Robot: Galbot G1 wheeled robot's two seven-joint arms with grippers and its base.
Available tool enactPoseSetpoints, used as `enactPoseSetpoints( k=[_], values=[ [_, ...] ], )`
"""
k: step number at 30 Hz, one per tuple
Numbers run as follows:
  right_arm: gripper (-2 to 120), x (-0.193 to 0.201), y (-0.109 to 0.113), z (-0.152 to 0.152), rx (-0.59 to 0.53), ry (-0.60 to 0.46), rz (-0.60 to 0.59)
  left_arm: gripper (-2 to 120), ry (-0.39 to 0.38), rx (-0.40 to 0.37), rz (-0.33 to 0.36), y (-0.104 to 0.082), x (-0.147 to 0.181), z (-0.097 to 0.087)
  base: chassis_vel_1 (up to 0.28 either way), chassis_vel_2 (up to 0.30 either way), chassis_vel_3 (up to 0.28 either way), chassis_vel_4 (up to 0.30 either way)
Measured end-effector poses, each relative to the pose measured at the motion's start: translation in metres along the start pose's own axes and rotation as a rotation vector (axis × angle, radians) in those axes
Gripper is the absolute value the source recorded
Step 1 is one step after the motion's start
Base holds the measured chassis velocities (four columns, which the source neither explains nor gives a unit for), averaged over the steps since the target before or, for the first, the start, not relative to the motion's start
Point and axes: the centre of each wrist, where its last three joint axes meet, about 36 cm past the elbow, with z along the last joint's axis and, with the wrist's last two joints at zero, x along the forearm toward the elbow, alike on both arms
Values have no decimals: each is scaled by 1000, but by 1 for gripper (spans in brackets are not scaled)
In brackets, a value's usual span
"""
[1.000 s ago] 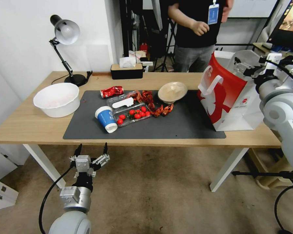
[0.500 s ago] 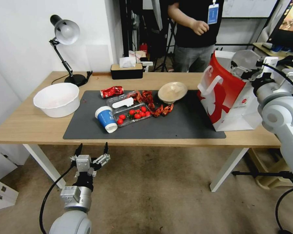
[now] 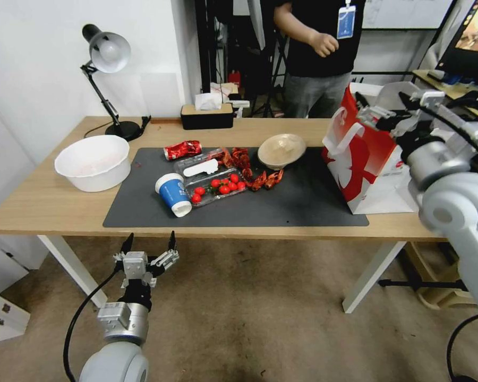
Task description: Pick up the trash from the table and place it into the takeout bag.
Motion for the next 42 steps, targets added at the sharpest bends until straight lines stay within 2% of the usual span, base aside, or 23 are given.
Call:
enactPoseSetpoints(
  k=[8, 10, 12, 15, 16, 18, 22, 23, 24, 26, 28, 37, 42],
  values=[
    [100, 38, 24, 23, 1, 28, -21, 100, -1, 0, -2, 1, 0, -1, 0, 0, 0, 0],
    [100, 55, 34, 45, 7, 0, -11, 100, -4, 0, -4, 1, 1, -2, 0, 0, 0, 0],
    [100, 59, 36, 50, 6, -4, -8, 100, -4, 0, -4, 1, 1, -2, 0, 0, 0, 0],
    [100, 89, 52, 86, -23, -20, 22, 100, -4, 0, -6, 3, 2, -2, 0, 0, 0, 0],
    [100, 89, 52, 86, -23, -20, 22, 100, -4, 0, -6, 3, 2, -2, 0, 0, 0, 0],
    [100, 105, 56, 108, -27, -23, 41, 100, -6, 0, -5, 3, 2, -2, 0, 0, 0, 0],
    [100, 115, 59, 121, -35, -10, 56, 100, -11, 1, -2, 4, 1, -5, 0, 0, 0, 0],
    [100, 121, 61, 129, -43, 0, 66, 100, -14, 0, -1, 6, 1, -6, 0, 0, 0, 0],
    [100, 137, 69, 153, -54, 16, 97, 100, -13, 1, 0, 7, 1, -6, 0, 0, 0, 0],
    [100, 140, 71, 159, -59, 23, 104, 100, -13, 4, 0, 6, 2, -6, 0, 0, 0, 0],
    [100, 151, 76, 178, -74, 60, 130, 100, -12, 7, 0, 5, 4, -7, 0, 0, 0, 0],
    [100, 172, 81, 213, -78, 95, 171, 100, -15, 9, -2, 5, 5, -5, 0, 0, 0, 0],
    [100, 179, 85, 221, -90, 106, 167, 100, -12, 6, 5, 6, 4, -1, 0, 0, 0, 0]
  ],
)
